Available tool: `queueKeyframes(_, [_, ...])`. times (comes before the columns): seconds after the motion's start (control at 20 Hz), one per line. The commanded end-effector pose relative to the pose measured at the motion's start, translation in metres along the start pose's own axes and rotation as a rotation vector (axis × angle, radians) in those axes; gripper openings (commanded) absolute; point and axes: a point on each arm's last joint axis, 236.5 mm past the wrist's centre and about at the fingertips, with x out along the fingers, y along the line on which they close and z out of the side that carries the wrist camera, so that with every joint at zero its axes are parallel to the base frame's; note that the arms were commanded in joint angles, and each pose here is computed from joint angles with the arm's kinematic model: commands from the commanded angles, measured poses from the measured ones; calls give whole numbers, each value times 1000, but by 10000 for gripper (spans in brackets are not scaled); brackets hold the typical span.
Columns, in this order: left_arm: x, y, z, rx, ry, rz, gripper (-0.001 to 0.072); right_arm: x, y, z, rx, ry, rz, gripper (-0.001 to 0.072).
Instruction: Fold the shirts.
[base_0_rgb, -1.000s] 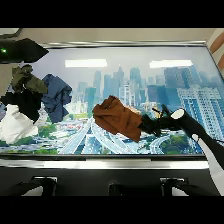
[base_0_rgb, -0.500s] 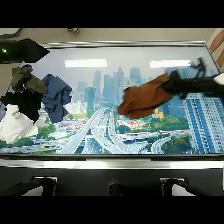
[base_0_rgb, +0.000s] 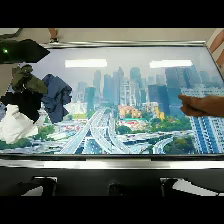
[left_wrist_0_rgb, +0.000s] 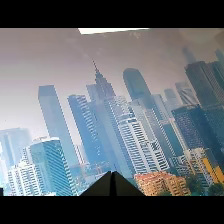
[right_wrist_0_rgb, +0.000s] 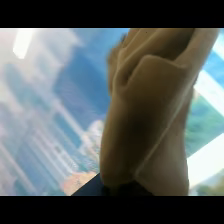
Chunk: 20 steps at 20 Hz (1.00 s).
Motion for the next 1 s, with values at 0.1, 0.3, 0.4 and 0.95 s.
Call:
queueKeyframes(0.1, [0, 0, 0, 0, 1, -1, 27, -25, -160, -17, 274, 109, -338, 35])
queueKeyframes(0.3, [1, -1, 0, 0, 2, -2, 27, -21, -223, -39, 420, 144, -402, 35])
queueKeyframes(0.4, [2, 0, -1, -1, 4, -2, 28, -9, -241, -48, 466, 147, -397, 35])
queueKeyframes(0.95, [6, 0, -2, -2, 11, -4, 28, 21, -279, -86, 487, 222, -481, 394])
